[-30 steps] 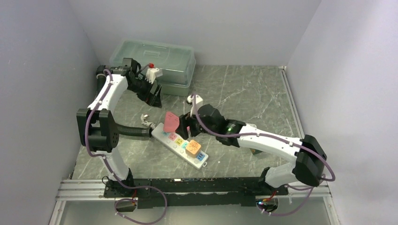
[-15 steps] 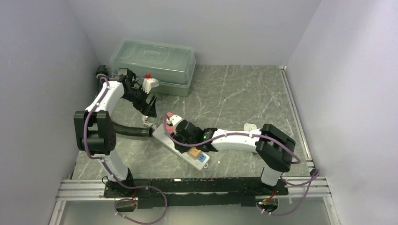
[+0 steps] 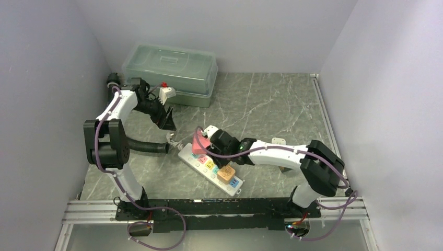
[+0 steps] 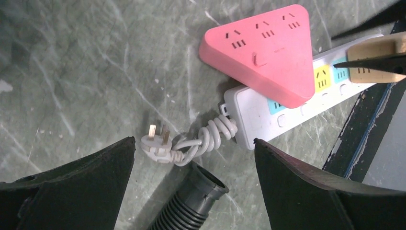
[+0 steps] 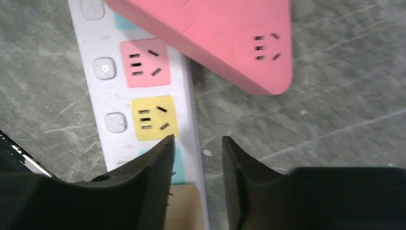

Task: Insert the plug
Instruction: Pick up the plug from the center of the board.

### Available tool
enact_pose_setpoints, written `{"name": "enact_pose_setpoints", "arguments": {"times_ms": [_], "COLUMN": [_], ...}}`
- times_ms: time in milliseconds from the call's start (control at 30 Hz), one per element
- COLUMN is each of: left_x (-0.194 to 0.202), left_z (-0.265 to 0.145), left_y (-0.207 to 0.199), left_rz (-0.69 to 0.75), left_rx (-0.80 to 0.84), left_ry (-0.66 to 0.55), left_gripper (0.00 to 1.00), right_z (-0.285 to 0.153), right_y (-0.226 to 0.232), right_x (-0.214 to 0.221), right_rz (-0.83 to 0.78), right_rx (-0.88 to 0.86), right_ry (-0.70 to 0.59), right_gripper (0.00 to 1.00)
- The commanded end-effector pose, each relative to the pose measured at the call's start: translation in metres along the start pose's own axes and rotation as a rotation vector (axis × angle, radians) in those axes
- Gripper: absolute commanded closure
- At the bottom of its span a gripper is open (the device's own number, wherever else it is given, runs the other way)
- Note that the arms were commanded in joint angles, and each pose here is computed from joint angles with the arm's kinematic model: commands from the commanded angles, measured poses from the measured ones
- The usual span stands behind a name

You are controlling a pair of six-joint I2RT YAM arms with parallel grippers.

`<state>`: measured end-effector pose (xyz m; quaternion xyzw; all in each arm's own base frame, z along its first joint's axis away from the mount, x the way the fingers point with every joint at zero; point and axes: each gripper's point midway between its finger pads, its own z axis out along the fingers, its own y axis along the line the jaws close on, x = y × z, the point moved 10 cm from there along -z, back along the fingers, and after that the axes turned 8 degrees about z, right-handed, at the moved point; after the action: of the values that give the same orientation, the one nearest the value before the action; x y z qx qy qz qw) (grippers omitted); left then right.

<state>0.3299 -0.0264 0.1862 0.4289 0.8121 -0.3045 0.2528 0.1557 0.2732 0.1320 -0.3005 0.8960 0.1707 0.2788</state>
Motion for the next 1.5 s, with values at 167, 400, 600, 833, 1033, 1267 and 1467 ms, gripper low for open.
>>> {"name": "enact_pose_setpoints", "arguments": {"times_ms": [167,400,600,833,1033,1267,1467], "left_x": [0.011,0.010,-0.015,-0.040,-0.030,-0.010,-0.003], "left_z": [0.007,0.000,-0.003,0.014,0.041,0.056,0.067], "left_y": [-0.026,-0.017,-0.031,-0.086,-0.110,-0.117,-0.130], "left_rz": [0.402,0.636,0.881,1.328,1.456,1.453,1.356], "left_rx": [0.184,0.203,0.197,0.025,-0.008,0.063,0.183], "left_ry": [-0.135,-0.054,0.027,0.014,-0.014,0.011,0.057], "left_gripper": [0.00,0.00,0.00,0.00,0.00,0.00,0.00], "right_z": [-0.039,-0.007,0.011,0.022,0.028,0.034,0.042], "right_y": [-0.019,-0.034,-0.075,-0.105,-0.113,-0.122,-0.126], "right_x": [-0.100,-0.116,-0.099,-0.090,-0.074,-0.060,-0.059], "right_rz": [0.136,0.239,0.382,0.527,0.572,0.624,0.640], "right_rx": [-0.189,-0.233,-0.282,-0.377,-0.372,-0.373,-0.372], "right_ry": [-0.203,-0.124,-0.087,-0.127,-0.120,-0.108,-0.098], "right_gripper": [0.36,0.23,0.09,0.06,0.07,0.09,0.09]}}
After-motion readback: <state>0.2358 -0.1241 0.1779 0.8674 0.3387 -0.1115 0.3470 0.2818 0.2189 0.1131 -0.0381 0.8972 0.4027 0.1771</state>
